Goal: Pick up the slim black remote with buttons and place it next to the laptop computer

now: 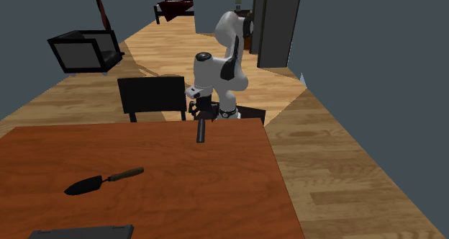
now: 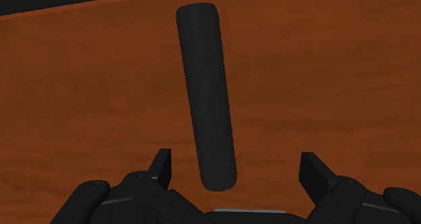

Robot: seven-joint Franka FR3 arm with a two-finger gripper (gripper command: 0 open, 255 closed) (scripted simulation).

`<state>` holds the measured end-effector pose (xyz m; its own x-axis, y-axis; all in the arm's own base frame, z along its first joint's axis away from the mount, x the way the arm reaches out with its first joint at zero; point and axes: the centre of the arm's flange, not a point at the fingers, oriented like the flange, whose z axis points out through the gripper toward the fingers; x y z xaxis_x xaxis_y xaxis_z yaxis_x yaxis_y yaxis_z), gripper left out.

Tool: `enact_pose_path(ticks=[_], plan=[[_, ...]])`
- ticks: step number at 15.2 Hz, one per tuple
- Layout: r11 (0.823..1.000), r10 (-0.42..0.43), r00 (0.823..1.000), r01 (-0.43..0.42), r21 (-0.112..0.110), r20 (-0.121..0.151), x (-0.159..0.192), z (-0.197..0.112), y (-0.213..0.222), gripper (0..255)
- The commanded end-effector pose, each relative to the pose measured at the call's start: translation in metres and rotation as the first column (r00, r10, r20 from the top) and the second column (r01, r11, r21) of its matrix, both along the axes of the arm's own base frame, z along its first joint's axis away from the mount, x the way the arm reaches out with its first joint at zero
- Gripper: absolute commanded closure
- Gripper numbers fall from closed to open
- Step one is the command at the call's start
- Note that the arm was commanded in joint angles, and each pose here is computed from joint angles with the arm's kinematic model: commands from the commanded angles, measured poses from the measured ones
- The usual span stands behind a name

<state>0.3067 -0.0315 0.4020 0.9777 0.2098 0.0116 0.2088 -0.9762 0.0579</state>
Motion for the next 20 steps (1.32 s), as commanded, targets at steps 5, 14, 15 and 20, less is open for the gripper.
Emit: enact_pose_path(ticks=[5, 14, 15, 20], plan=[[0.997, 0.076, 0.997, -0.076, -0.023, 0.003, 0.002, -0.058, -0.016, 0], [0.997, 0.076, 0.997, -0.076, -0.023, 0.003, 0.003, -0.087, -0.018, 0], [0.997, 0.076, 0.997, -0.076, -0.023, 0.003, 0.003, -0.087, -0.018, 0], [0.997, 0.076, 0.997, -0.076, -0.023, 0.003, 0.003, -0.087, -0.018, 255]])
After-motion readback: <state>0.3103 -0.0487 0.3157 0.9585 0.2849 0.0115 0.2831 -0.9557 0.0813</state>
